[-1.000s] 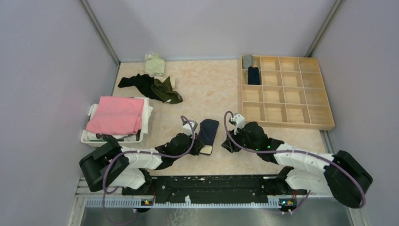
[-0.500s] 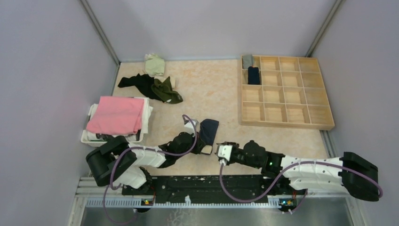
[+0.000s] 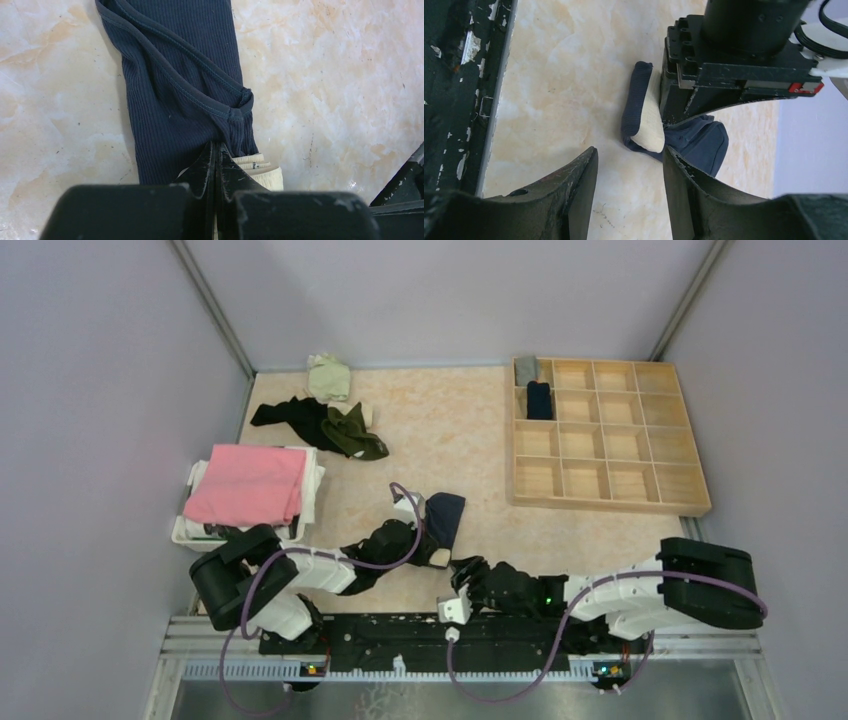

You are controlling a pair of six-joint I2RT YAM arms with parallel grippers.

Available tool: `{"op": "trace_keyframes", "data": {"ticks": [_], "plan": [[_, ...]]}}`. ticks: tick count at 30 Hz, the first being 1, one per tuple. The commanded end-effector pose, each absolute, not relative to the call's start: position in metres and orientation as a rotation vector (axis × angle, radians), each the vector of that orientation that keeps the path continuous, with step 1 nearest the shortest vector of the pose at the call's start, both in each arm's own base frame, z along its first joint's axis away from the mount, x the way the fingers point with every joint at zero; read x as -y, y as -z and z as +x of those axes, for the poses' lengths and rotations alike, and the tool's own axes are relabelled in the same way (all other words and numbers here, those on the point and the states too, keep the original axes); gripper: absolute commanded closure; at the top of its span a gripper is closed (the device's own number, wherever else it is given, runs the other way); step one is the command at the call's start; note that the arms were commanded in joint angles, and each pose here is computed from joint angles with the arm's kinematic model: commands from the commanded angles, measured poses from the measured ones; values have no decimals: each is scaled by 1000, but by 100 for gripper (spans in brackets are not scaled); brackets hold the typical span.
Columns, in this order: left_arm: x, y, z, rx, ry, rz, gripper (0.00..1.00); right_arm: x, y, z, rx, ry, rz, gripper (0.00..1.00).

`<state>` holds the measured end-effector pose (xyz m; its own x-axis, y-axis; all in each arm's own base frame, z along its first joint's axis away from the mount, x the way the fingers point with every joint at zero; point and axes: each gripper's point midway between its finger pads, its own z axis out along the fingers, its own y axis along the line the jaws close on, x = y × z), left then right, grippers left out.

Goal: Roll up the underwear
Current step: Roll the underwear to the center of the board.

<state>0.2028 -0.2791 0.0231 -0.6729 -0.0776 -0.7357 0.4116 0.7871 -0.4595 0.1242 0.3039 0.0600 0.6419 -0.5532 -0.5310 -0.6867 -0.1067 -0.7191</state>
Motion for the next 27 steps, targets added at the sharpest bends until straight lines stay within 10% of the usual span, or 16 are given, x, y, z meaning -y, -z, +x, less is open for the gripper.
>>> {"op": "trace_keyframes", "data": {"ticks": [1, 27], "plan": [[236, 39, 168, -2433, 594, 325, 100, -334, -91, 132, -891, -87, -1706, 50], [239, 39, 167, -2431, 617, 343, 100, -335, -24, 150, -926, 145, -1908, 55]]}}
